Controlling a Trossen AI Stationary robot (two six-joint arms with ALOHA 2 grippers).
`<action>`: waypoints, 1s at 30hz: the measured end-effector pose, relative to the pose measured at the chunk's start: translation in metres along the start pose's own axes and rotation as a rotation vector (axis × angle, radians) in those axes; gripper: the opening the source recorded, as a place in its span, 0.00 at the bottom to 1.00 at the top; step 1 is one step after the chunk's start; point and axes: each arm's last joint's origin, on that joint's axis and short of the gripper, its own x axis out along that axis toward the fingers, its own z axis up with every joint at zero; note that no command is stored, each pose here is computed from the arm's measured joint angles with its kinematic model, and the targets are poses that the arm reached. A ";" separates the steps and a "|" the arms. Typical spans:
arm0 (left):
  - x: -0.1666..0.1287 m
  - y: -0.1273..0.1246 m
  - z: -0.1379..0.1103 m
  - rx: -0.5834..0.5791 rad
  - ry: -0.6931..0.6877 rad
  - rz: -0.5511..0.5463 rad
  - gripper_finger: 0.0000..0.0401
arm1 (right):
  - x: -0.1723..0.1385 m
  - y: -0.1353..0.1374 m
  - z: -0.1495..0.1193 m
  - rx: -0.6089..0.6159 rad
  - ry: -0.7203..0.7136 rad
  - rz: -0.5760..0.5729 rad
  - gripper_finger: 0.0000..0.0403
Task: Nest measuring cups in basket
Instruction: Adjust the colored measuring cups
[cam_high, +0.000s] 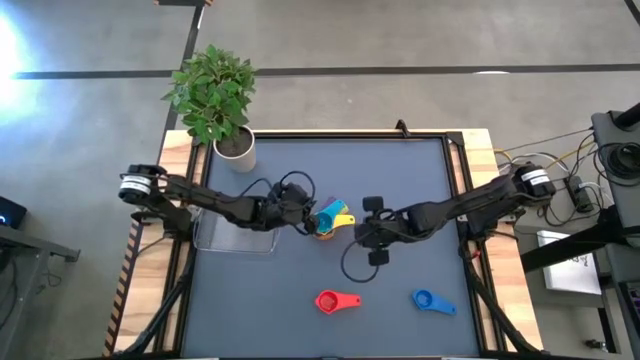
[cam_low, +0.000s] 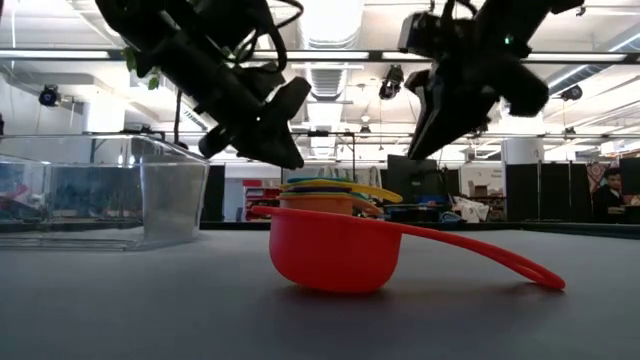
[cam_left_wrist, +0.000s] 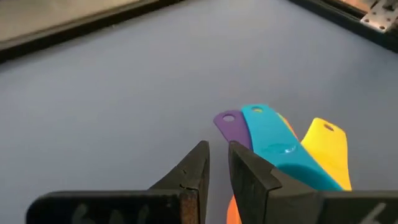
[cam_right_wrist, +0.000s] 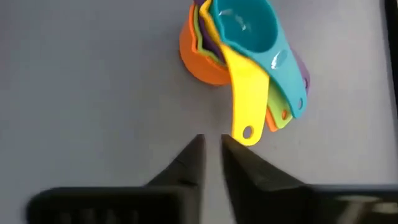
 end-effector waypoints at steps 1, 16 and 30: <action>0.002 0.001 -0.001 -0.006 0.009 -0.003 0.10 | 0.003 0.000 -0.001 -0.018 0.010 -0.001 0.07; 0.017 0.012 -0.004 -0.029 0.086 0.008 0.10 | 0.062 -0.020 0.004 -0.079 0.148 0.033 0.02; 0.047 0.003 0.018 0.062 0.231 0.073 0.10 | 0.072 -0.046 0.019 -0.071 0.117 0.051 0.02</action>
